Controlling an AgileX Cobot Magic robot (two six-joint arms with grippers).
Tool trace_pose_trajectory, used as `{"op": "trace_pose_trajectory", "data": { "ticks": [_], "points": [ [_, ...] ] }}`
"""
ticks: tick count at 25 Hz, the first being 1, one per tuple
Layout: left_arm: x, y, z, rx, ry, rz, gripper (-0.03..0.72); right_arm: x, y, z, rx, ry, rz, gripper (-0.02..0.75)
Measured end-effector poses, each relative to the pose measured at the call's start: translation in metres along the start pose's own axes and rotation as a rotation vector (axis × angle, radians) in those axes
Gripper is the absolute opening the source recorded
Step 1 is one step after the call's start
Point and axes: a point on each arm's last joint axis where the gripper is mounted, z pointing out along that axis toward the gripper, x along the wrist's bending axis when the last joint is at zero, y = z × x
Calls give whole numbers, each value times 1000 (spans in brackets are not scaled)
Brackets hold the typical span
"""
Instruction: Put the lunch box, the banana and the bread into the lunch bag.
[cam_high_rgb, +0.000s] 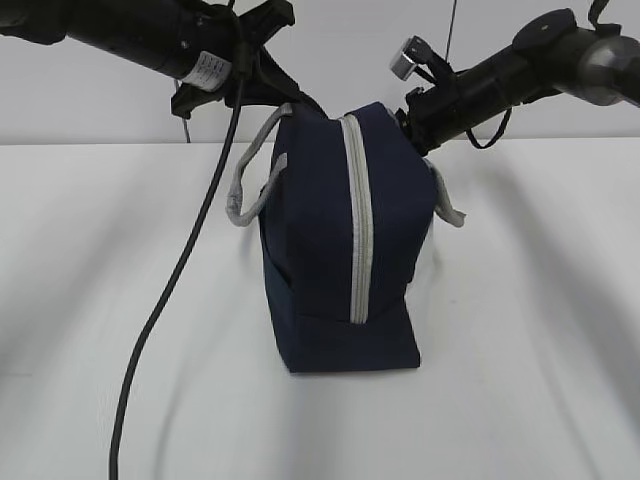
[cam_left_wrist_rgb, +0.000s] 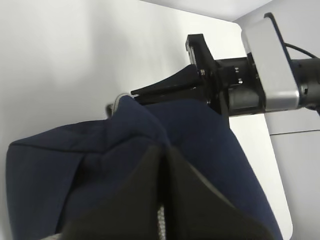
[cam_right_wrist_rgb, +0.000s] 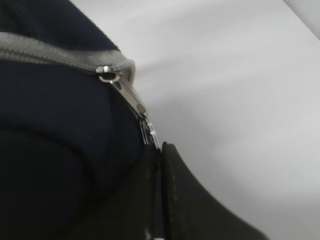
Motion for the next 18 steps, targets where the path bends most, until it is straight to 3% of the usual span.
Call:
{"op": "trace_pose_trajectory", "data": {
  "ticks": [18],
  "points": [
    [-5, 0, -2, -2, -8, 31, -3, 3, -5, 1, 79, 11, 74, 0]
  ]
}}
